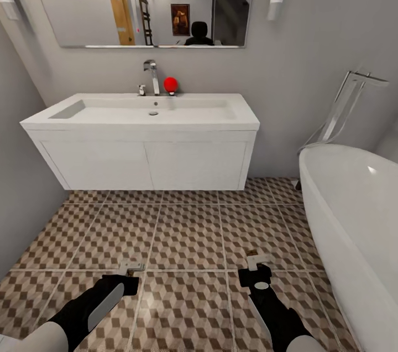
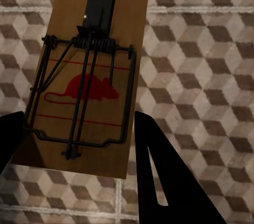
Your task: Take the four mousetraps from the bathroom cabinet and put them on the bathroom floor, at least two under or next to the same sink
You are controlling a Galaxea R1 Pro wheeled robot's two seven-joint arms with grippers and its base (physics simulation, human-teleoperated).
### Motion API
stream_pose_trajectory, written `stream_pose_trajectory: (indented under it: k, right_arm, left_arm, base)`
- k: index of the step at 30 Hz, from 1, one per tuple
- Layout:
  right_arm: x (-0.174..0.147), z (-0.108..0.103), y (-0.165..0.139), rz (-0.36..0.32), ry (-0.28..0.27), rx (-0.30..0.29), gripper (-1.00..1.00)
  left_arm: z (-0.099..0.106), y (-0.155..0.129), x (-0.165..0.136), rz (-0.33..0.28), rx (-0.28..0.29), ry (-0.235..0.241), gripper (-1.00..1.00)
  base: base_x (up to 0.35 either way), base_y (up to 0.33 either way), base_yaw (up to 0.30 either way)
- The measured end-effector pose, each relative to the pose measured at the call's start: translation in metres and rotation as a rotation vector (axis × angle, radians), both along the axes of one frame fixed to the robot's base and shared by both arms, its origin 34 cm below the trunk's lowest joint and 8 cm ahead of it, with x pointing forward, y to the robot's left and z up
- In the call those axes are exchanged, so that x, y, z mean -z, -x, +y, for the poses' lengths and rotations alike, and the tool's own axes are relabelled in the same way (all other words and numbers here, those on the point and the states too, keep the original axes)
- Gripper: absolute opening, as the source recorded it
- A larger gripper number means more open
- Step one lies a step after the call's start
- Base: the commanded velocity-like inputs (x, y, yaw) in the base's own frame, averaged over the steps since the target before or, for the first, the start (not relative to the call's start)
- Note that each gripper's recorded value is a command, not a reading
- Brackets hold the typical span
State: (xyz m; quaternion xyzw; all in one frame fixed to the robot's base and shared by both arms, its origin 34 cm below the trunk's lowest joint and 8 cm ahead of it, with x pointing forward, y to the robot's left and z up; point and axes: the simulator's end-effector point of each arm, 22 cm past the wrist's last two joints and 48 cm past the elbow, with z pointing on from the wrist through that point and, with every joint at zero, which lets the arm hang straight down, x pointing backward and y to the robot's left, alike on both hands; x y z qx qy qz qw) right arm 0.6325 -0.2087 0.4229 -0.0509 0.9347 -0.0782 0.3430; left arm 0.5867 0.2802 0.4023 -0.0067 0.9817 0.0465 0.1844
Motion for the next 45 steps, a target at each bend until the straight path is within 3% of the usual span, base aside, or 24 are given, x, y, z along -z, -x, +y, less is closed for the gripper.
stream_pose_trajectory:
  k: [33, 39, 43, 45]
  right_arm:
    - [0.097, 0.001, 0.028, 0.052, -0.002, -0.002, -1.0]
    - [0.116, 0.008, 0.034, 0.066, -0.028, -0.022, -1.0]
    - [0.13, 0.013, 0.039, 0.078, -0.045, -0.035, -1.0]
    - [0.137, 0.012, 0.042, 0.084, -0.047, -0.038, -1.0]
  left_arm:
    - [0.0, 0.03, 0.096, 0.054, 0.0, 0.004, -1.0]
    - [0.0, 0.035, 0.113, 0.06, 0.0, 0.005, -1.0]
    - [0.001, 0.031, 0.122, 0.027, -0.01, 0.008, -1.0]
    - [0.001, 0.019, 0.122, -0.044, -0.029, 0.016, -1.0]
  base:
    - [0.0, 0.0, 0.0]
    - [0.0, 0.0, 0.0]
    - [0.0, 0.0, 0.0]
    - [0.0, 0.0, 0.0]
